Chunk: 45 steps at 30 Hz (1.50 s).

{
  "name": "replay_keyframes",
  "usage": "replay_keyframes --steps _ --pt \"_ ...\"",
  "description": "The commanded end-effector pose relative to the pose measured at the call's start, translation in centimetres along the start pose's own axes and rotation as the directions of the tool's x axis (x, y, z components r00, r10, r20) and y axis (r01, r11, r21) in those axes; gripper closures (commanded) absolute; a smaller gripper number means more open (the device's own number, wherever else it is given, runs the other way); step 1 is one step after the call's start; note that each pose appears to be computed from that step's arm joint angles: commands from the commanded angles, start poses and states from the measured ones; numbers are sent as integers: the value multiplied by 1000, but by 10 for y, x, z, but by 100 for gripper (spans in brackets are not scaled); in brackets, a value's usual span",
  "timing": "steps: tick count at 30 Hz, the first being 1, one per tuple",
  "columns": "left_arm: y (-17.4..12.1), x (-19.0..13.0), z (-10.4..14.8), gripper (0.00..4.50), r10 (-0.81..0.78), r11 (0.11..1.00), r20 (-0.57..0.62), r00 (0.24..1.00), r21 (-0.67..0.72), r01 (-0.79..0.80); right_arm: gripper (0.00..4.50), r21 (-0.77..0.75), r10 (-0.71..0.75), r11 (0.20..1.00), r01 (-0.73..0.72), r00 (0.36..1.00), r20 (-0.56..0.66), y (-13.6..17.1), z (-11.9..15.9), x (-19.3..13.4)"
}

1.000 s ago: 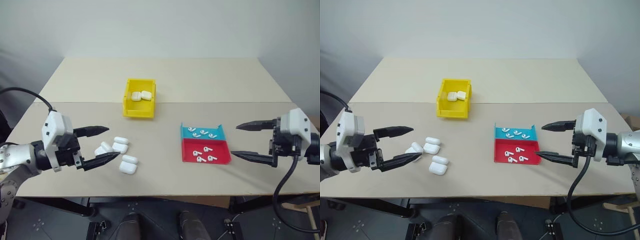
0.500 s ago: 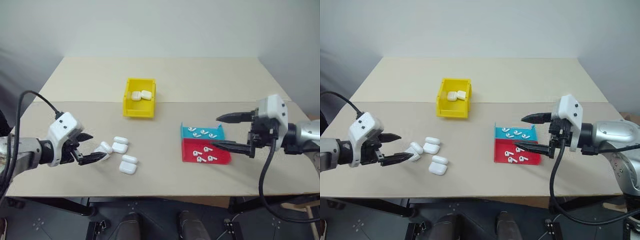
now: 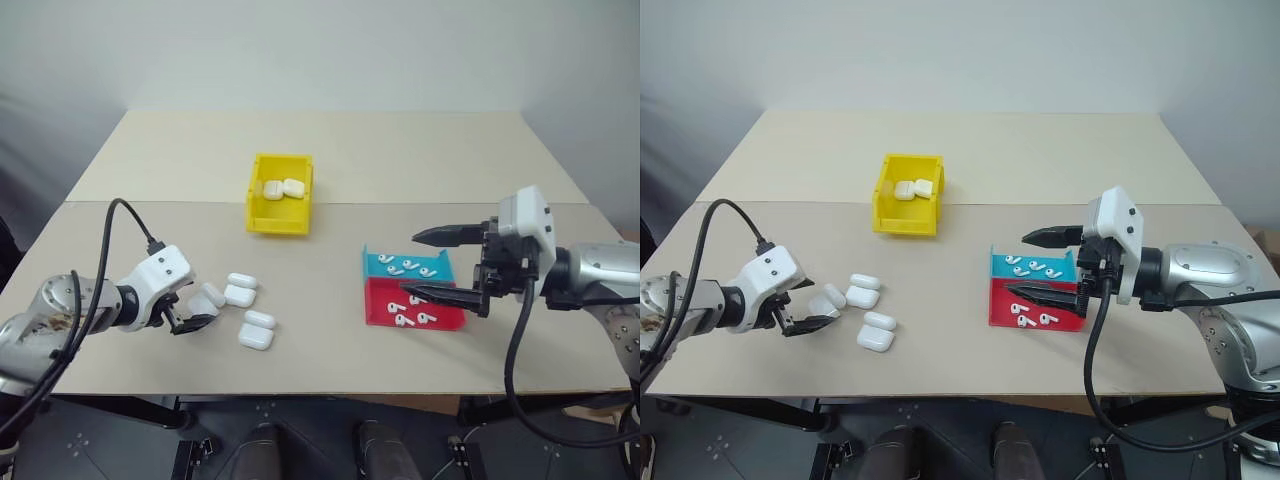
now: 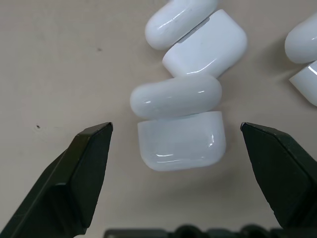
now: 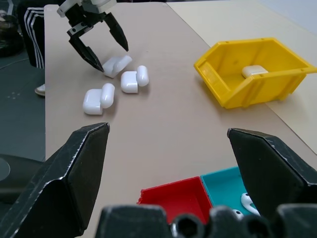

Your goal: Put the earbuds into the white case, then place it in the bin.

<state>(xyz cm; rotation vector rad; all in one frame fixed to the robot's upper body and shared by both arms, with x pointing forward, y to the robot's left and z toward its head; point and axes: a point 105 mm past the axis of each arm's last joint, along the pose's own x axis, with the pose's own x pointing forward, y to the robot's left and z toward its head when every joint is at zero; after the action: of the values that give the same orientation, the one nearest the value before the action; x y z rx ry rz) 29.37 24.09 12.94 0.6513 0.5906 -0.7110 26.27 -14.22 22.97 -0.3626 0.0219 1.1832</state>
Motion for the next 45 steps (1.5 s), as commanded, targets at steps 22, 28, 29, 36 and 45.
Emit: replay_keyframes --steps 22,28,29,36,45 --pt "10 16 -8 0 -172 978 -274 946 69 197 4 -26 -6 1000 7 1000 30 13 6 1" --pt "12 17 -11 0 -172 981 -314 934 34 192 4 -25 -10 1000 11 999 35 13 6 3" --pt "12 18 -12 0 -172 982 -320 932 23 189 4 -27 -13 1000 14 999 35 12 6 4" --pt "15 22 -16 158 -141 989 -337 931 -6 148 0 -33 -19 999 20 999 33 12 6 4" --pt "32 2 0 158 -56 998 -176 983 -11 54 0 -32 -29 999 30 999 41 12 6 3"
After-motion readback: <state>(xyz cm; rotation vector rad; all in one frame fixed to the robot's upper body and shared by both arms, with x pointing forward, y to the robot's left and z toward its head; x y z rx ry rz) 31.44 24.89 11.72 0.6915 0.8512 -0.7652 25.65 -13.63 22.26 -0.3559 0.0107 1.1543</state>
